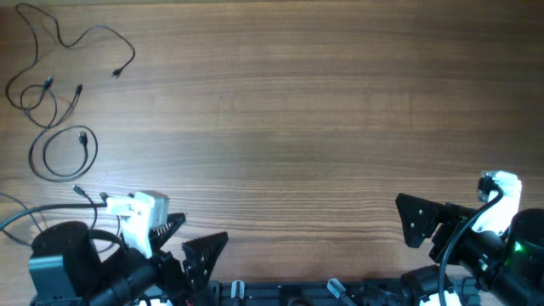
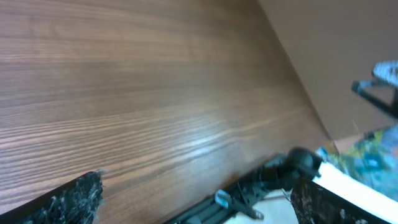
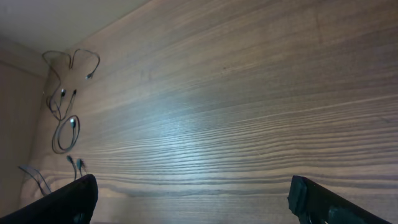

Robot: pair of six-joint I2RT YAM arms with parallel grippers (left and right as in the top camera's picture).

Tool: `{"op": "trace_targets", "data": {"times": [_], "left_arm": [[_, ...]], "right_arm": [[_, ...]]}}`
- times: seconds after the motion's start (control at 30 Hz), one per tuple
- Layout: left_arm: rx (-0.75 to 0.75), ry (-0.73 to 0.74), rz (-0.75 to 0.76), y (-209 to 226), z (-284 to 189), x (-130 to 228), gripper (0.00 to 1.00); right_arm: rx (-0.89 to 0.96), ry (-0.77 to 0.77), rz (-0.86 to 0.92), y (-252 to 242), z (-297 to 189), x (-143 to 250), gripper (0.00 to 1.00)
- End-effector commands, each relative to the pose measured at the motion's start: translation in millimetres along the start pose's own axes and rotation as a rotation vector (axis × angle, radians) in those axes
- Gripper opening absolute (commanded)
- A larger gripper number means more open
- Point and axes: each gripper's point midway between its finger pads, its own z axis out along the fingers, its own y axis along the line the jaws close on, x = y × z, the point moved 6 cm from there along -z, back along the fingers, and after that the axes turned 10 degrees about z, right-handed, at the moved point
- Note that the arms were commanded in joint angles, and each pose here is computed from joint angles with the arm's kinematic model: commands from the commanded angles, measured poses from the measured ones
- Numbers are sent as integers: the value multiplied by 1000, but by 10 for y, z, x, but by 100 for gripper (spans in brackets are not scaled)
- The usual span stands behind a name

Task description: Untangle cables

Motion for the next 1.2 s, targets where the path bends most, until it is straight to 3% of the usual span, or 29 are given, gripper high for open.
{"op": "trace_targets", "data": {"times": [0.0,0.07,0.1,0.13,0.27,0.97,1.17], "left_arm": [[-188,105,-48,205,20,101,100],[-523,22,-224,543,-96,48,100],[-712,-93,-359,721,-218,-13,100],[-808,-206,-436,811,-303,-103,100],[-901,-365,-419,887,-422,-316,100],[-921,-337,-420,900,-430,-261,100],[-921,-337,-420,900,-430,-261,100]], "right_arm": [[7,-21,36,-4,-20,-23,100],[4,-24,36,2,-19,-31,100],[-7,-35,34,21,-20,-51,100],[-24,-53,32,53,-22,-85,100],[-37,-65,29,76,-24,-108,100],[-9,-37,33,25,-20,-54,100],[65,-204,-58,-57,129,-267,100]]}}
